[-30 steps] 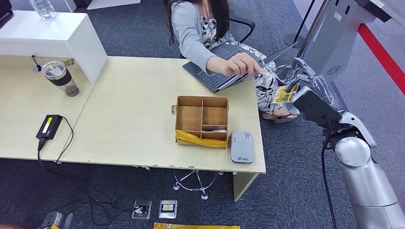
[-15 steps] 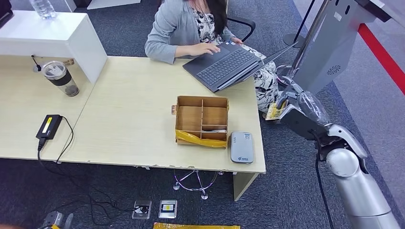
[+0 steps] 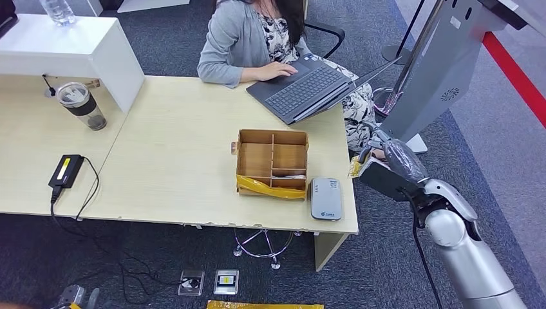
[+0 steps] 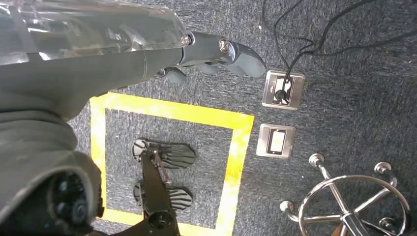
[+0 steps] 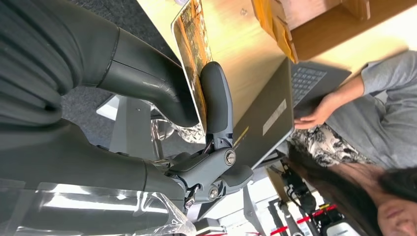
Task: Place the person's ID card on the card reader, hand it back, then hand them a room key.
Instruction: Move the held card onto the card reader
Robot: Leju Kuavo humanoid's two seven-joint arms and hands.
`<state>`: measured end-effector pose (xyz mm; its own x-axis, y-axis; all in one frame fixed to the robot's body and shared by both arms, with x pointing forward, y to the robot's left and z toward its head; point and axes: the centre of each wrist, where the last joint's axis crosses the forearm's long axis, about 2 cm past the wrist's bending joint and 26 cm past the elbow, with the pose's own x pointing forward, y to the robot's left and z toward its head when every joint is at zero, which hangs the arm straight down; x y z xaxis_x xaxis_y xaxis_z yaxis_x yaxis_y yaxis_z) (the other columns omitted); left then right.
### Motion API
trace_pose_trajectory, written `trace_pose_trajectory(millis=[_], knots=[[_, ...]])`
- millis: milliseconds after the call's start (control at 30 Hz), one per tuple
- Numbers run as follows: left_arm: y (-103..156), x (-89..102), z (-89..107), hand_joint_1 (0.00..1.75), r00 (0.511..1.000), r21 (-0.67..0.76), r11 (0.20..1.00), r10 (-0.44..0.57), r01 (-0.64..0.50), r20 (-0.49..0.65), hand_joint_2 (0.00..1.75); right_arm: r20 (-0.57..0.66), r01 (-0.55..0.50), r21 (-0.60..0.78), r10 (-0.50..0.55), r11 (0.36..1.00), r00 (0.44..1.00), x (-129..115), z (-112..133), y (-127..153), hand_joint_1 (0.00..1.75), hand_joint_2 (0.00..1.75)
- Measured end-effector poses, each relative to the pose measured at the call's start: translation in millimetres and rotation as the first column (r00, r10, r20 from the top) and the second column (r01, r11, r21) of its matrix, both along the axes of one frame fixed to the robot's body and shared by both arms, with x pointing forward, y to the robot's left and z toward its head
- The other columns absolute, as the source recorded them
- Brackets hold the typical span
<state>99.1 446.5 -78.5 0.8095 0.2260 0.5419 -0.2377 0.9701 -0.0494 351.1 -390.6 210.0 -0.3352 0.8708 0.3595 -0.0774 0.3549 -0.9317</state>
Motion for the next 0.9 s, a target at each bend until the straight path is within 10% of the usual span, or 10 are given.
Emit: trace_pose_trajectory(millis=[900], knots=[[-5.4, 0.3, -1.5, 0.0, 1.0, -0.012, 1.0, -0.015, 0.015, -0.002, 0.0, -0.146, -0.104, -0.003, 0.102, 0.995, 0.984, 32.4, -46.9, 39.7, 1.75, 1.75]])
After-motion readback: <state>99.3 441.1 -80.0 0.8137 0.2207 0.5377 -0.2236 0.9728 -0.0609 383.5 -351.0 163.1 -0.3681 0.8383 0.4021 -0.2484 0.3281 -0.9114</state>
